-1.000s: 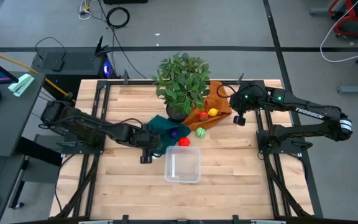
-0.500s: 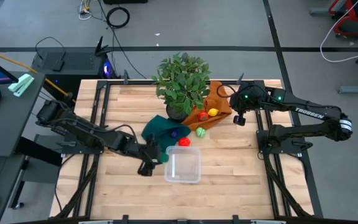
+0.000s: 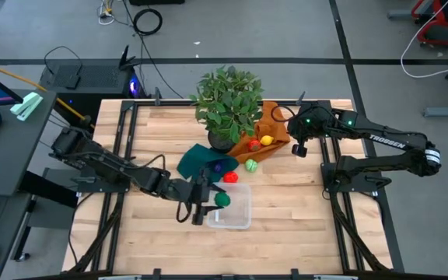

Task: Pick and placing Produce into tupperware
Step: Put the bell pepper into the transparent bin

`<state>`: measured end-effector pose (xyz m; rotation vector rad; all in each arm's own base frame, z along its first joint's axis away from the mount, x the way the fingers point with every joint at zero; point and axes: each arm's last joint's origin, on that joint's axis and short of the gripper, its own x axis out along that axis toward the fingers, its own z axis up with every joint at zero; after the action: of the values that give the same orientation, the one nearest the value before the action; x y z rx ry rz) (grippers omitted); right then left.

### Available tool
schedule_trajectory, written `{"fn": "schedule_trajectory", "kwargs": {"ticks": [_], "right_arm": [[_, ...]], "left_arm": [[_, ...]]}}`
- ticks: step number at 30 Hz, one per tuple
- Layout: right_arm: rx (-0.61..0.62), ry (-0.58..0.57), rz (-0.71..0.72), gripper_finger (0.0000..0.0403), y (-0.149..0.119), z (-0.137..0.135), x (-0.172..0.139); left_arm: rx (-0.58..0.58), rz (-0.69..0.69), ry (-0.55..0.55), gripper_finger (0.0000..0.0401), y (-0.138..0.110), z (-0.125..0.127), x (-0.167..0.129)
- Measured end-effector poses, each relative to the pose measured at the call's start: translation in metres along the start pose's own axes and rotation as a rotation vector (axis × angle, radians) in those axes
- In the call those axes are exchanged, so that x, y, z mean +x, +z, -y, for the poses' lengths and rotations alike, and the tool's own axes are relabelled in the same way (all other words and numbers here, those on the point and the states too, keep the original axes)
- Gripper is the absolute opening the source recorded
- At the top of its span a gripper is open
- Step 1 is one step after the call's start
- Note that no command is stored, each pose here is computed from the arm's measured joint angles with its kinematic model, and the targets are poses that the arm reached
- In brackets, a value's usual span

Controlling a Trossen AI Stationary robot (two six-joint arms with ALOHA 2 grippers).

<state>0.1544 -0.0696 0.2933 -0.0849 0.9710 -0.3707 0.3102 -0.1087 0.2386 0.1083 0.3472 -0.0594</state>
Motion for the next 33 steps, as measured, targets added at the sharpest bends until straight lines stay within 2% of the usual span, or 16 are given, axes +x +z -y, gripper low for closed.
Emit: {"fn": "schedule_trajectory", "kwargs": {"ticks": [7,14,18,23,28,33], "right_arm": [[0.001,0.000,0.000,0.0000,0.000,0.000,0.000],[0.001,0.000,0.002,0.0000,0.000,0.000,0.000],[0.001,-0.001,0.003,0.0000,0.000,0.000,0.000],[0.000,0.001,0.004,0.0000,0.000,0.000,0.000],[0.000,0.001,0.002,0.0000,0.000,0.000,0.000],[-0.004,0.004,0.001,0.0000,0.000,-0.001,0.000]], "left_arm": [[-0.002,-0.015,0.018,0.0232,-0.014,-0.015,0.025],[0.058,-0.049,-0.017,0.0247,0.008,-0.016,0.037],[0.106,-0.152,-0.025,0.0241,0.019,-0.012,0.052],[0.133,-0.322,-0.020,0.0234,0.015,-0.013,0.071],[0.089,-0.442,0.007,0.0247,0.013,-0.024,0.085],[0.047,-0.525,-0.032,0.0238,-0.001,-0.029,0.097]]}}
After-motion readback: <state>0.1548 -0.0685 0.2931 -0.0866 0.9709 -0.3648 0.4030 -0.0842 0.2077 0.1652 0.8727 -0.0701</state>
